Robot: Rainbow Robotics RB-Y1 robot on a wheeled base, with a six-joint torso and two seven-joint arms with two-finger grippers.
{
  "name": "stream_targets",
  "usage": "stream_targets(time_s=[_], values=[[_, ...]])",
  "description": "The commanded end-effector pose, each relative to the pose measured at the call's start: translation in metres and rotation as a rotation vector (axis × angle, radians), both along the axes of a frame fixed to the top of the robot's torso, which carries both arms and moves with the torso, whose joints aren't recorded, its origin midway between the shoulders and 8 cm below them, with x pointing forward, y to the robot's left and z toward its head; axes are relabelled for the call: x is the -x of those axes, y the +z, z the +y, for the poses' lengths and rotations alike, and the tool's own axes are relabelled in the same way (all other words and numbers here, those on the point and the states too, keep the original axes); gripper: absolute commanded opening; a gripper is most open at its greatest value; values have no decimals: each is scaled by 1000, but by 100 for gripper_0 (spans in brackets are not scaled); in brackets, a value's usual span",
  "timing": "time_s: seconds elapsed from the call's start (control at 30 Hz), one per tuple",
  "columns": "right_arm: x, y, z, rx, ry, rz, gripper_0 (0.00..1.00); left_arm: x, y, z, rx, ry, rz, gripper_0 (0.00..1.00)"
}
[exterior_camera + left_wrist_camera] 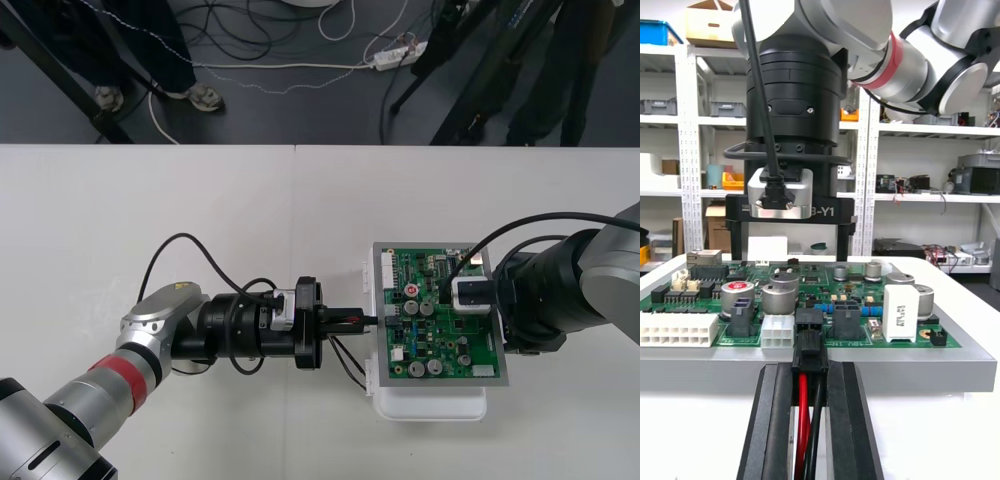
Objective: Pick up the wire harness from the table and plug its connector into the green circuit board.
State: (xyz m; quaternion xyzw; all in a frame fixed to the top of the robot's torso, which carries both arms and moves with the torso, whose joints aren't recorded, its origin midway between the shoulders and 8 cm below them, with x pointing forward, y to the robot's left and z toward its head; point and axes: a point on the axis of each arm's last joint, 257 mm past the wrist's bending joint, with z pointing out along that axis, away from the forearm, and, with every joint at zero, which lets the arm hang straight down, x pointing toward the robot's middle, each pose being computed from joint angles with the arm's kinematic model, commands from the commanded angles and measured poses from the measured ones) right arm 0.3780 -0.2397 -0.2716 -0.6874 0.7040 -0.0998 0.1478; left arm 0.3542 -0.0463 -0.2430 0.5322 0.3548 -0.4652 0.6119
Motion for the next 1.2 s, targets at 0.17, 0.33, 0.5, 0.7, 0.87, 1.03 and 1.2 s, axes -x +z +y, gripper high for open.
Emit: stream_targets(time_s=[0.17, 0.33, 0.5, 0.7, 0.87, 1.03, 1.2], values=[[-1, 8, 11, -12, 13, -8, 100, -1, 12, -24, 9, -33, 75, 0], [0, 9, 14, -15, 27, -11, 100, 3, 14, -28, 18, -46, 86, 0], [-1, 11, 19, -24, 46, -19, 100, 5, 16, -32, 26, -54, 85, 0], [-3, 11, 19, -21, 65, -26, 100, 5, 16, -34, 27, -49, 90, 0], [-4, 12, 20, -15, 82, -32, 100, 3, 16, -35, 30, -45, 94, 0], [-4, 12, 19, -13, 85, -34, 100, 1, 15, -35, 24, -36, 94, 0], [-4, 12, 20, -14, 91, -36, 100, 1, 15, -35, 24, -36, 94, 0]])
